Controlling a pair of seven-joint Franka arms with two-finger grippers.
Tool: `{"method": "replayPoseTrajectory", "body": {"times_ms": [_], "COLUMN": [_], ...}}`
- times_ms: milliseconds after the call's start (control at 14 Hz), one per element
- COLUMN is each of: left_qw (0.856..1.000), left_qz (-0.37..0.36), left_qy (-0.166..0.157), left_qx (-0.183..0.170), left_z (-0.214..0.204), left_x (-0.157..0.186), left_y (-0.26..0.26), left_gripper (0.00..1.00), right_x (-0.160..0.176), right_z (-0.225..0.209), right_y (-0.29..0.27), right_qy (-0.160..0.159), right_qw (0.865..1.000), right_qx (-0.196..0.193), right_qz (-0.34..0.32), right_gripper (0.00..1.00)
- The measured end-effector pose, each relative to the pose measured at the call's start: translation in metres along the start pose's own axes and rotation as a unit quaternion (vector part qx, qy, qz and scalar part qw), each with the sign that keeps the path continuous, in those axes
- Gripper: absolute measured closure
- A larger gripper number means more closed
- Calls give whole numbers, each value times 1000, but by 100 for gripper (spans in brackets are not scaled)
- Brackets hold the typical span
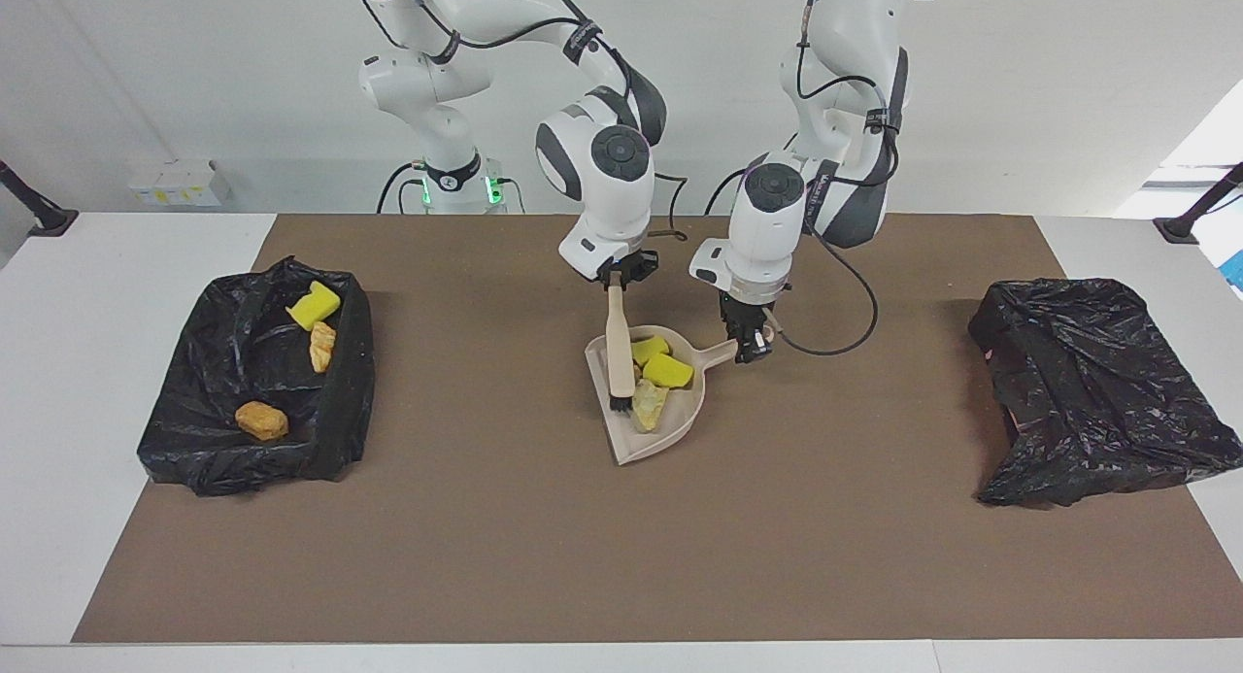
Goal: Sweep and dump trash in bin
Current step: 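Carry the loaded dustpan to the bin nearest the left arm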
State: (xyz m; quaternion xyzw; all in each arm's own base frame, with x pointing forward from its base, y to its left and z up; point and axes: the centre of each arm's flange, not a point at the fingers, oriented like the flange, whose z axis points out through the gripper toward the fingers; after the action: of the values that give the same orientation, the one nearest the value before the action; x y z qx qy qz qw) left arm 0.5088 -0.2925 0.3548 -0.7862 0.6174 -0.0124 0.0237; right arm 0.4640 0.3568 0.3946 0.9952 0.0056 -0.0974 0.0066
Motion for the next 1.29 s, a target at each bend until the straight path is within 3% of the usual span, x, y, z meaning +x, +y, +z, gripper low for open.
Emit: {"method": "replayPoseTrajectory", "body": {"times_ms": [287,430,645,1003,1290], "left_qw": [1000,1000,999,998,997], "left_qz": [-11,-2,9,14,32], "left_qy": [9,27,49,52,49], "left_qx": [-3,-16,-21,-38,-58], "left_z": [0,-1,-7,-49,-87], "left_x": [-8,-19,-52,-101,-183], "left_y": [-9,-20,-52,-100,-145], "left_gripper": [68,68,68,68,68], "right_x": [-28,-39,-61,-127,-144], "right_z": [-49,-52,-32,8,37], "right_y": [8,10,5,-19,-21], "right_qy": [0,-2,-18,-3,-16], "right_qw": [1000,1000,999,1000,999], "right_qx": [14,14,27,15,5], "right_qz": [6,6,6,11,36], "right_gripper": [73,73,73,73,73]}}
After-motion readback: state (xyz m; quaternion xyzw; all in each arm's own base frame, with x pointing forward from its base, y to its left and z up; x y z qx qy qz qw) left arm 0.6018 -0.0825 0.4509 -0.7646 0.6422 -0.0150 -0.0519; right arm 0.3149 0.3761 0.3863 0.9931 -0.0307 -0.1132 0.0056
